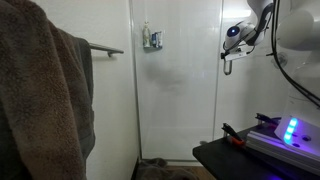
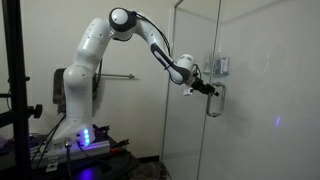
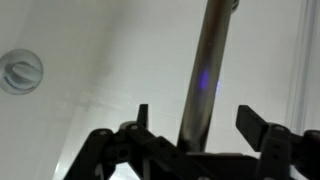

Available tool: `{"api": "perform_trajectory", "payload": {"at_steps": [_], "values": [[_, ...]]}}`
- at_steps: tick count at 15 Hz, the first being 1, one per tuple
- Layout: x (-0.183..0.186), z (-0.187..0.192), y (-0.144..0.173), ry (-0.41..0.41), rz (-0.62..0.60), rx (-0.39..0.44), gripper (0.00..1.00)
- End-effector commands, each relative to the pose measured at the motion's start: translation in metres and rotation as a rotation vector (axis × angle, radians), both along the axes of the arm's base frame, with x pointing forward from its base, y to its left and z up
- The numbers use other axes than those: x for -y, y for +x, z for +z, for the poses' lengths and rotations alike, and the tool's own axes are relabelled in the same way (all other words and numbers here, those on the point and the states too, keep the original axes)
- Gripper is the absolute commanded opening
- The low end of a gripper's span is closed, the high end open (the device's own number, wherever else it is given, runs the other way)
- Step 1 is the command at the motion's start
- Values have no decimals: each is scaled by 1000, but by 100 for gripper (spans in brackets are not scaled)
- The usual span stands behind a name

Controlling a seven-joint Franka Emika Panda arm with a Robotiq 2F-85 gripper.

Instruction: Open the shower door.

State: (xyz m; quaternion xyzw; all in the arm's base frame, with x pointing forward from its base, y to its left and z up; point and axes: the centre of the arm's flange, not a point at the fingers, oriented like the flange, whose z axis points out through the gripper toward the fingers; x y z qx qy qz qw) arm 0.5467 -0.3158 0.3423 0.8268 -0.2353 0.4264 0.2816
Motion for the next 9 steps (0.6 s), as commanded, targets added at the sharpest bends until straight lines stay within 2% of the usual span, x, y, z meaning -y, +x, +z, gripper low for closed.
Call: {"api": "perform_trajectory", "payload": {"at_steps": [1, 8, 9], "values": [[-2, 0, -1, 3, 13, 6, 59], [3, 1, -6, 16, 3, 0, 8], [2, 2, -6, 43, -12, 2, 5]]}}
